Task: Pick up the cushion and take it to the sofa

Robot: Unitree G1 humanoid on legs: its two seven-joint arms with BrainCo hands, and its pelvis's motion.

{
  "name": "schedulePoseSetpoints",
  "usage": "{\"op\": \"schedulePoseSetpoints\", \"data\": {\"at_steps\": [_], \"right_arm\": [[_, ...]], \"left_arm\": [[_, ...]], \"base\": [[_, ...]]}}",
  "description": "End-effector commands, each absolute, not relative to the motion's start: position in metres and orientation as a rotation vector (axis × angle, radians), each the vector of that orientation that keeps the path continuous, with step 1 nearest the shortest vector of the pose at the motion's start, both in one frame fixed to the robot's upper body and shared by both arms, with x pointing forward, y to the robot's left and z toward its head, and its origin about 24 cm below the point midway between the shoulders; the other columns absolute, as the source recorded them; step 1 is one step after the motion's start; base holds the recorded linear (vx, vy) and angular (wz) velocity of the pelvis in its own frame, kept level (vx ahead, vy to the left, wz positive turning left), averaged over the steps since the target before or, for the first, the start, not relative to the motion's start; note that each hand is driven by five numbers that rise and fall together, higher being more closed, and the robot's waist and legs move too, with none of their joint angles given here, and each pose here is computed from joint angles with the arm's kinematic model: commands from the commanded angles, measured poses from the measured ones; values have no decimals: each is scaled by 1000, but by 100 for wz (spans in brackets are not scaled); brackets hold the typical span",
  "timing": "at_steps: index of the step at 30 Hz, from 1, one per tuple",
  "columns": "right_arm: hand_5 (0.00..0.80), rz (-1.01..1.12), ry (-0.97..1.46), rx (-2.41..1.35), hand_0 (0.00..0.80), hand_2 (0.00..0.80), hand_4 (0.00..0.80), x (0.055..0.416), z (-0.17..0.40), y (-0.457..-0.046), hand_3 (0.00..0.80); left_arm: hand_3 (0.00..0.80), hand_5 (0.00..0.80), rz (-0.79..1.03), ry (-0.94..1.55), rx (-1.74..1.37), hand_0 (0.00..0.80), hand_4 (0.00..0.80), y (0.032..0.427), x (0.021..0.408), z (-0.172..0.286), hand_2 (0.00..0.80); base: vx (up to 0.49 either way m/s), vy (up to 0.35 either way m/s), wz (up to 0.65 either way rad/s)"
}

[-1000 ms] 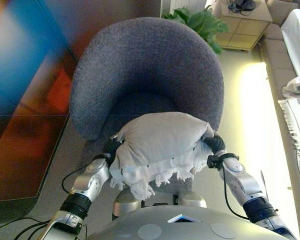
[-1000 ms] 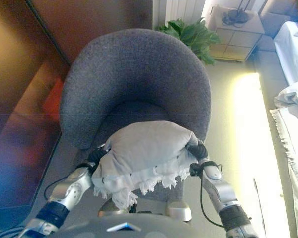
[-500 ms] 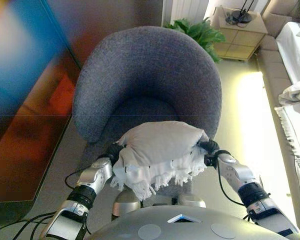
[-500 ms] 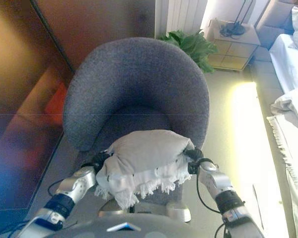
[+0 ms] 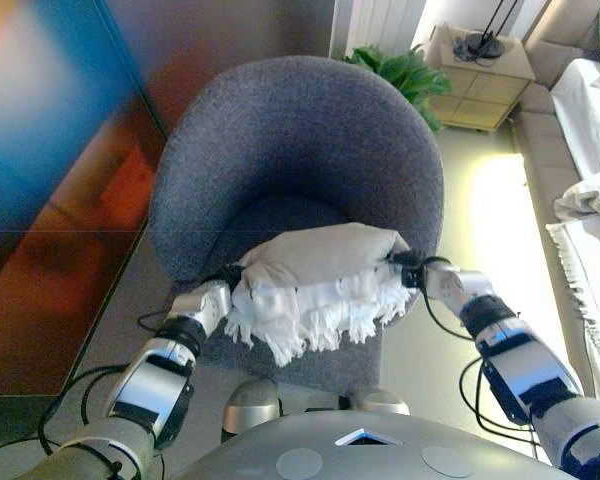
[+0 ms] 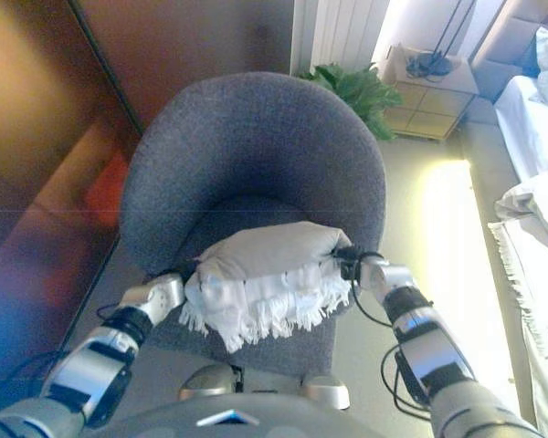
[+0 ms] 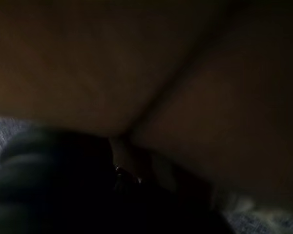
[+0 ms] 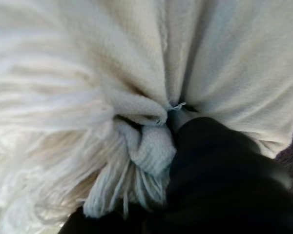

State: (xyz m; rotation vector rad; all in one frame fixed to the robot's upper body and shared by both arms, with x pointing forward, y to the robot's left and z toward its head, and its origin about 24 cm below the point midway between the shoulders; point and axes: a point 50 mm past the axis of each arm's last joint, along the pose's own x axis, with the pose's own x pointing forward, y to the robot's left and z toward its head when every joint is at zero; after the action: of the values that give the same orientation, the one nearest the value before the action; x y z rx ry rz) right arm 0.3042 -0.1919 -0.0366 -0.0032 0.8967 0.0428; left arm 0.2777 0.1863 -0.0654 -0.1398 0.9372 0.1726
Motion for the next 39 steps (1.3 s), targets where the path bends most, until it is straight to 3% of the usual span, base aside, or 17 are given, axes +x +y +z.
{"op": "schedulePoseSetpoints", "data": {"at_steps": [1, 14, 15, 16, 21, 22, 23, 30, 35, 39], "right_arm": [[800, 187, 749, 34, 800, 800, 800, 349, 14, -171, 800], [800, 141, 808, 181, 800, 800, 800, 371, 47, -184, 800], [800, 128, 764, 202, 800, 800, 800, 377, 55, -182, 800], [800, 108, 718, 210, 800, 800, 800, 382, 63, -182, 800], [800, -15, 476, 261, 800, 800, 800, 403, 104, -181, 800], [605, -44, 426, 278, 605, 605, 605, 406, 113, -183, 605], [0, -64, 366, 281, 0, 0, 0, 409, 122, -183, 0], [0, -159, -25, 395, 0, 0, 0, 415, 188, -208, 0], [0, -164, -278, 436, 0, 0, 0, 408, 238, -228, 0], [0, -226, -352, 385, 0, 0, 0, 396, 243, -263, 0]], "left_arm": [[800, 800, 69, 790, -227, 800, 800, 146, 336, -13, 800], [800, 800, 115, 998, -479, 800, 800, 148, 342, -6, 800], [558, 558, 103, 984, -486, 558, 558, 145, 346, 0, 558], [0, 0, 93, 964, -496, 0, 0, 145, 351, 6, 0], [0, 0, 101, 759, -487, 0, 0, 140, 376, 39, 0], [0, 0, 109, 718, -480, 0, 0, 142, 380, 46, 0], [0, 0, 105, 662, -489, 0, 0, 143, 385, 53, 0], [0, 0, 122, 369, -560, 0, 0, 158, 401, 96, 0], [0, 0, 216, 206, -503, 0, 0, 199, 404, 118, 0], [0, 0, 296, 88, -541, 0, 0, 237, 397, 129, 0]], "base": [[0, 0, 0], [34, 49, 1], [-7, 36, 2], [-10, 39, 2], [-1, 43, 9], [3, 47, 9], [13, 46, 8], [15, 39, 1], [39, 24, 1], [76, 1, 1]]}}
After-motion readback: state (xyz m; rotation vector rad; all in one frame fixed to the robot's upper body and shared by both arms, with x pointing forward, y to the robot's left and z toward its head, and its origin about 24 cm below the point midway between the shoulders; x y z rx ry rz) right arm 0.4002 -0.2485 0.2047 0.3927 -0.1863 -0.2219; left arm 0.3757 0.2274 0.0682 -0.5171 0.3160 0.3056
